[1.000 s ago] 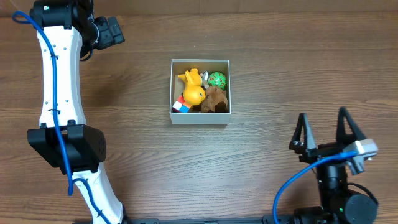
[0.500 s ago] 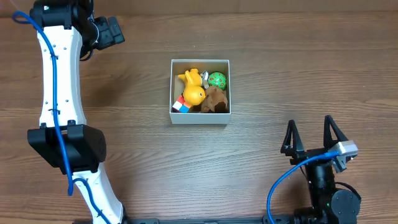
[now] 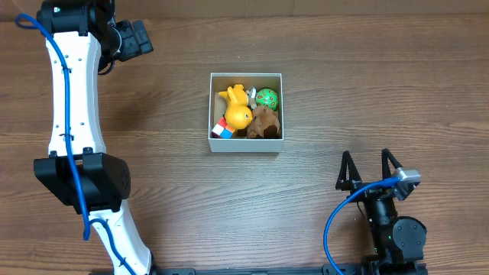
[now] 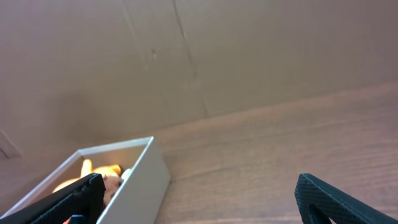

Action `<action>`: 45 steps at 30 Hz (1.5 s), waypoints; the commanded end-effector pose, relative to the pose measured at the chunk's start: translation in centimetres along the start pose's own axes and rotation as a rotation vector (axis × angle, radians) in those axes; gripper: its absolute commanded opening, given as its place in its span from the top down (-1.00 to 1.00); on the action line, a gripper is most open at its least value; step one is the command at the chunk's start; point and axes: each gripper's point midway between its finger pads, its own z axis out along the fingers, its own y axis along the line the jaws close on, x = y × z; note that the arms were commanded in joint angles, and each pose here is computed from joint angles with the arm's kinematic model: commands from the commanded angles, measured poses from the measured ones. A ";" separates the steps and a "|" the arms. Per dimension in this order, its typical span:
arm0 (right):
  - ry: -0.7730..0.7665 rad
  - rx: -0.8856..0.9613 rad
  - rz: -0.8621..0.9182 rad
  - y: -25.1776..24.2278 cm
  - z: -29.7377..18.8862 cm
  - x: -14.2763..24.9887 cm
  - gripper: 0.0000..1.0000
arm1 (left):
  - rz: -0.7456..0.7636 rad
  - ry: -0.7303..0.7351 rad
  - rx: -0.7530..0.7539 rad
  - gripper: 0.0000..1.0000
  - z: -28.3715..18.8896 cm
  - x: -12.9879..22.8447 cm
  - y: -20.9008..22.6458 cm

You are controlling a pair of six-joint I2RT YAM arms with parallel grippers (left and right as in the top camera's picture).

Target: Pack container

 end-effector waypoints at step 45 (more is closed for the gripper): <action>0.039 0.008 -0.065 -0.4 0.0 1.2 -0.99 | 0.081 -0.323 0.163 -1.00 -16.7 0.7 -4.0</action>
